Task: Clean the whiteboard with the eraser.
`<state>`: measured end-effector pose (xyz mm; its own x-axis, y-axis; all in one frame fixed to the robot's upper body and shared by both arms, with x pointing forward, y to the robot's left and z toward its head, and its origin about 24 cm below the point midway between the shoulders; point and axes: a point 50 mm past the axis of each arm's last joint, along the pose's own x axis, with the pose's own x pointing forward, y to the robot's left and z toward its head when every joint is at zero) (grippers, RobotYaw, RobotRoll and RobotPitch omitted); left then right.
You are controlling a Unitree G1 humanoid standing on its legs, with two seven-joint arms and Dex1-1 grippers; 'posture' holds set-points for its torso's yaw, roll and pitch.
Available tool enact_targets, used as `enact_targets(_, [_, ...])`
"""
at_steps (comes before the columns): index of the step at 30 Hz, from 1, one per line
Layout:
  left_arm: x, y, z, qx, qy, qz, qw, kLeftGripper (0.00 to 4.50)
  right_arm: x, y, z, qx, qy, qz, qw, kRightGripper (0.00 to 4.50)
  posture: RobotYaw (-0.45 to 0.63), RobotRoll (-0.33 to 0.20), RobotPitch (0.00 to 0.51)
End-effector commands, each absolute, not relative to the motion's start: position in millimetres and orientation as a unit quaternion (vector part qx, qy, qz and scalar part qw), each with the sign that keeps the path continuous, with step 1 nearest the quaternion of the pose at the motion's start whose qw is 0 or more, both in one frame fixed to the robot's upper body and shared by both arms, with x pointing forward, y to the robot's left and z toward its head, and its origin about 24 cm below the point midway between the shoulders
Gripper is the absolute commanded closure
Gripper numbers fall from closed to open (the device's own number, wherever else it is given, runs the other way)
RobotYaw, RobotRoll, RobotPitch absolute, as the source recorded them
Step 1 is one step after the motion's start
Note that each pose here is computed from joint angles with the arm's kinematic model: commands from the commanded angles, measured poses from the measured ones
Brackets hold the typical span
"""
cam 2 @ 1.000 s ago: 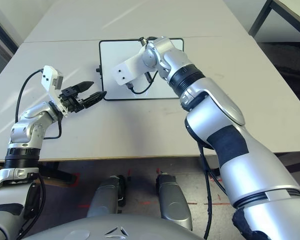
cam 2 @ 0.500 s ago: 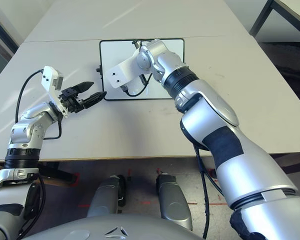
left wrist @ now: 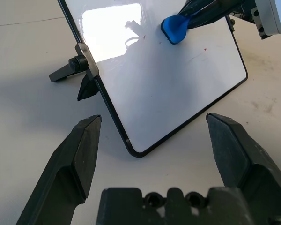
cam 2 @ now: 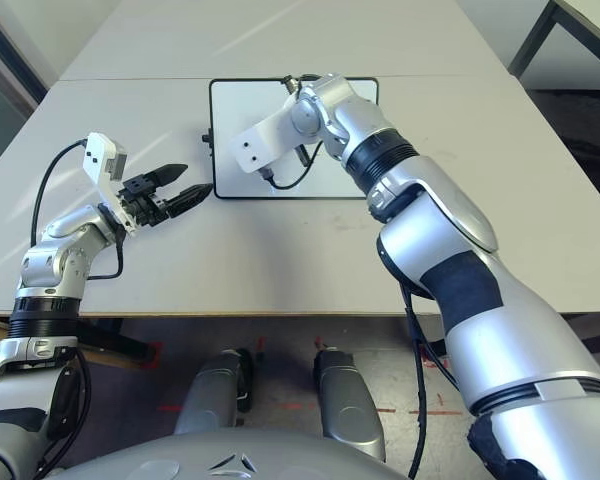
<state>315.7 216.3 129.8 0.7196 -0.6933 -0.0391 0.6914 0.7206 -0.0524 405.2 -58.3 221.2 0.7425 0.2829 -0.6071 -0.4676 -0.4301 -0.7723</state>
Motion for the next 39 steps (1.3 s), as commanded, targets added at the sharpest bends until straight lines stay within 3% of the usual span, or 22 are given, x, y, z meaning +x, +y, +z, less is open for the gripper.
enact_targets(1, [316.0,214.3,127.3,-0.011,0.037,-0.380,0.924,0.00,408.4,-79.5,206.6,-0.764,0.109,0.353,0.529,4.46,-0.11,0.000,0.132])
enact_targets(10, [317.1,213.7,127.8,-0.011,0.036,-0.382,0.923,0.00,392.6,-83.7,234.0,-0.669,0.098,0.447,0.585,4.46,-0.12,0.000,0.133])
enact_targets(19, [320.0,210.1,126.7,-0.013,0.037,-0.387,0.921,0.00,359.7,-141.4,263.6,-0.632,0.122,0.495,0.584,4.46,-0.14,0.000,0.136])
enact_targets(30, [323.0,209.8,128.4,-0.010,0.035,-0.391,0.920,0.00,366.3,-227.3,219.5,-0.584,0.272,0.434,0.630,4.47,-0.15,0.000,0.134])
enact_targets(39, [322.6,214.8,131.6,-0.004,0.036,-0.388,0.921,0.00,384.3,-255.2,193.4,-0.561,0.320,0.342,0.682,4.47,-0.14,0.000,0.133])
